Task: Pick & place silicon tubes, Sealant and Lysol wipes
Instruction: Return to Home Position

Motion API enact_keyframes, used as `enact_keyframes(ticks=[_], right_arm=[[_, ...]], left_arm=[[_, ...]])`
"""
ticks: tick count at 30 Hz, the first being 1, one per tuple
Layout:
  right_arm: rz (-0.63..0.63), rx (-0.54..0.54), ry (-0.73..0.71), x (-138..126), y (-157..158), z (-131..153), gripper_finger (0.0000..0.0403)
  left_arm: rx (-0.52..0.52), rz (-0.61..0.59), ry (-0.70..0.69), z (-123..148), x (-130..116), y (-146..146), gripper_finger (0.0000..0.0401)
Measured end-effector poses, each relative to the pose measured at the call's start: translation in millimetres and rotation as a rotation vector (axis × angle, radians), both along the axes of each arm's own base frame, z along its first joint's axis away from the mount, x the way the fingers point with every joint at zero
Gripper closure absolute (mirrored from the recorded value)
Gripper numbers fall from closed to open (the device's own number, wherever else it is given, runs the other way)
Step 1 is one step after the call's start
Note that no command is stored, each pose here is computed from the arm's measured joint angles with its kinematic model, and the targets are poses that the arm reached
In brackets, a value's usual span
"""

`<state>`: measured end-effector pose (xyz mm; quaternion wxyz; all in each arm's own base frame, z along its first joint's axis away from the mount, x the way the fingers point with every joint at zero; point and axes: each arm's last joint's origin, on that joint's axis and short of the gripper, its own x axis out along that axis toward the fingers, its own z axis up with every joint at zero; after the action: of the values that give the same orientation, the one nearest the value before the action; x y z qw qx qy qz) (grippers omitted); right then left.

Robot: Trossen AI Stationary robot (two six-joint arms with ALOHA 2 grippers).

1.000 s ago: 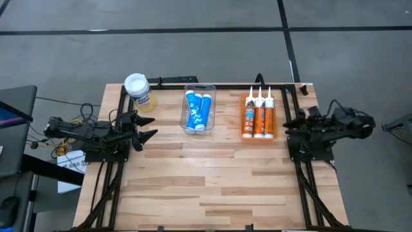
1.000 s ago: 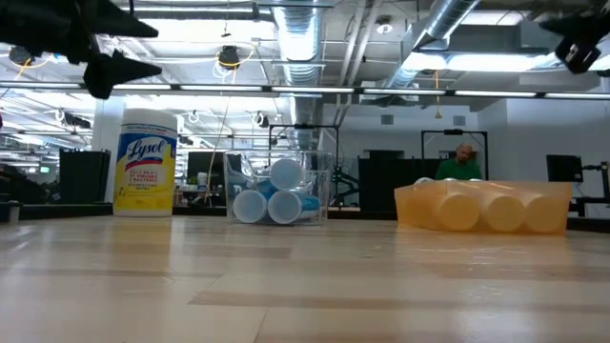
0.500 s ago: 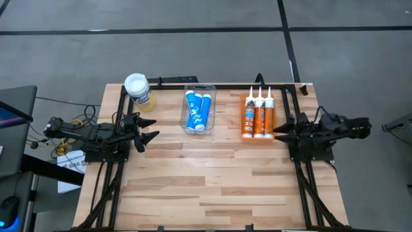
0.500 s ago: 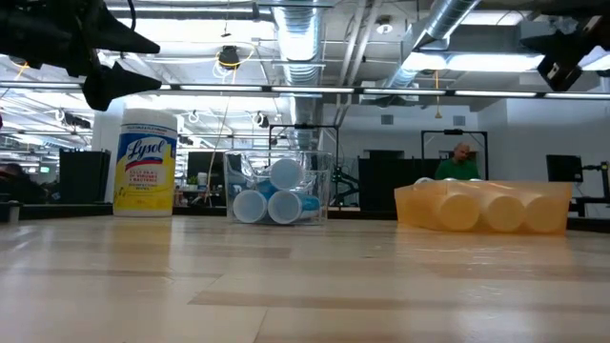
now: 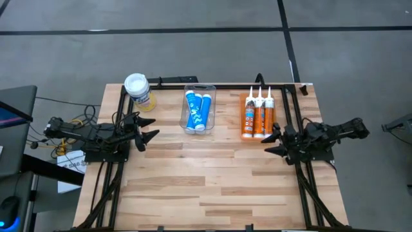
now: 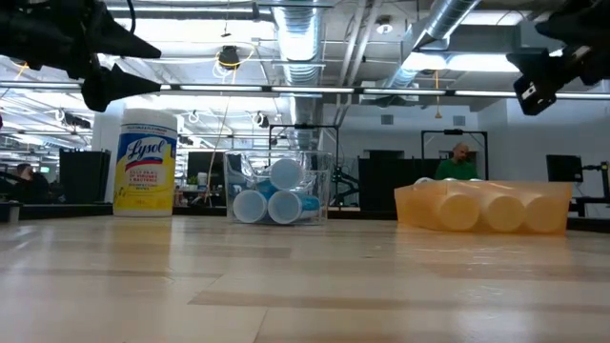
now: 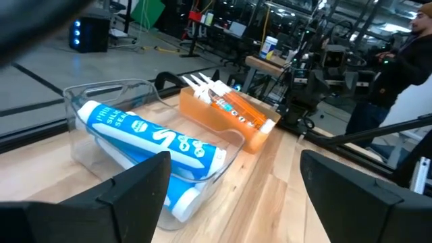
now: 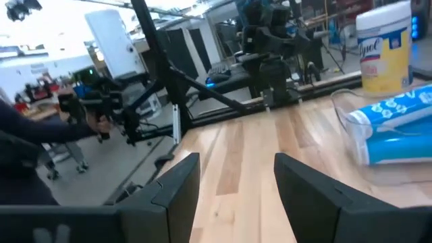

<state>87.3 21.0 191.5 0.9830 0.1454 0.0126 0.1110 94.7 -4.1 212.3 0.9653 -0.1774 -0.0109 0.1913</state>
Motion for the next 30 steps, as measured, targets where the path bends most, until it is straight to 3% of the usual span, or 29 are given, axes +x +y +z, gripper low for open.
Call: enact_keyframes(ticks=[6, 16, 25, 30], right_arm=[[-0.009, -0.104, -0.013, 2.1, -0.1, -6.6, 0.022], [-0.044, -0.15, 0.021, 2.7, -3.5, -10.6, 0.0219], [-0.064, -0.139, 0.021, 3.0, -5.1, -10.3, 0.0222], [-0.065, -0.038, 0.047, 3.0, -5.0, -10.9, 0.0221]], left_arm=[[0.003, 0.009, 0.027, -2.7, -0.2, 0.3, 0.008], [-0.062, 0.079, 0.066, -10.0, -1.6, 2.0, 0.008], [-0.051, 0.144, 0.062, -9.8, -2.5, 3.7, 0.008], [-0.05, 0.148, 0.062, -9.7, -2.6, 3.8, 0.008]])
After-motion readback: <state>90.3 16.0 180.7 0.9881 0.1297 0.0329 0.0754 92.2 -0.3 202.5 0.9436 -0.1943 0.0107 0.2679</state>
